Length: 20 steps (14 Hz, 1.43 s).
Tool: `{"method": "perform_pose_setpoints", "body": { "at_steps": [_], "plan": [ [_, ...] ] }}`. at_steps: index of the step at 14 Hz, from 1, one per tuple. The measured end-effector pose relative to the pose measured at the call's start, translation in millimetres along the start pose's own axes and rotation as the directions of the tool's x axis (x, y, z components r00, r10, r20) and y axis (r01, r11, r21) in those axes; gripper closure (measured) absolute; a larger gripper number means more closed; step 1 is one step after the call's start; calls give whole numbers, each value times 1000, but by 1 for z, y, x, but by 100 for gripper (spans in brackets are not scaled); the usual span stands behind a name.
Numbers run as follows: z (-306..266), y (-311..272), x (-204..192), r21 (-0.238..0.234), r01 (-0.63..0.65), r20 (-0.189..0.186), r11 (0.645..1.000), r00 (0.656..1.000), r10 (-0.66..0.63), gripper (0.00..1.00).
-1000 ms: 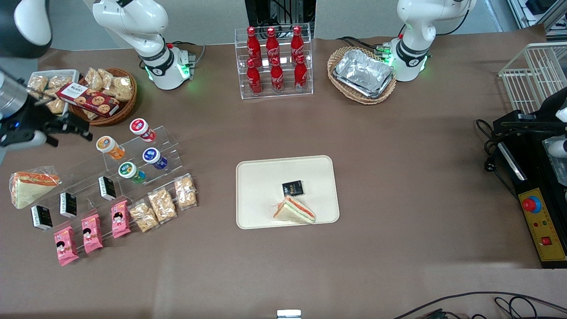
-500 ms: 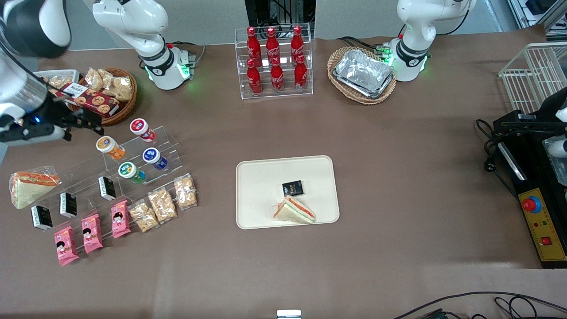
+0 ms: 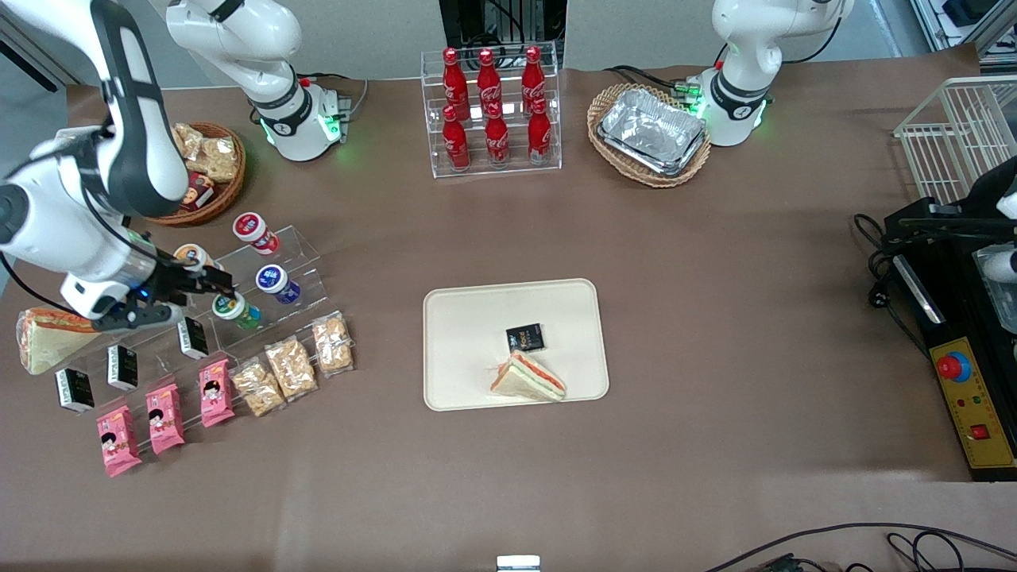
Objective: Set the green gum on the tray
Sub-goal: 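Move the right gripper down over the green-capped gum bottle in the rack, then close the right gripper on the green-capped gum bottle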
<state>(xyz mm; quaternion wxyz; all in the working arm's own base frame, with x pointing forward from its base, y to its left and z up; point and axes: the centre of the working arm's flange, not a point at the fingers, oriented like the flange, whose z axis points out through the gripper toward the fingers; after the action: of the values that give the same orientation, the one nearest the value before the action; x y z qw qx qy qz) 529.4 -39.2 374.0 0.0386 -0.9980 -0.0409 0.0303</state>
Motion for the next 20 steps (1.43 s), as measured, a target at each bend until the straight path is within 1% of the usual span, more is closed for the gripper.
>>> {"method": "perform_pose_setpoints", "body": {
  "at_steps": [3,9,15,17,18,19,20],
  "plan": [
    [30,1,-3,-2,-1,-6,1000,1000,1,1],
    [43,-4,-9,0,7,10,1000,1000,-7,2],
    [59,-1,-2,-3,5,-15,1000,1000,-5,6],
    [63,1,0,-12,13,-17,1000,1000,-13,7],
    [64,3,0,-19,19,-18,1000,1000,-19,15],
    [65,5,0,-23,21,-19,1000,1000,-21,27],
    [65,6,1,-25,22,-21,999,1000,-22,37]
  ]
}}
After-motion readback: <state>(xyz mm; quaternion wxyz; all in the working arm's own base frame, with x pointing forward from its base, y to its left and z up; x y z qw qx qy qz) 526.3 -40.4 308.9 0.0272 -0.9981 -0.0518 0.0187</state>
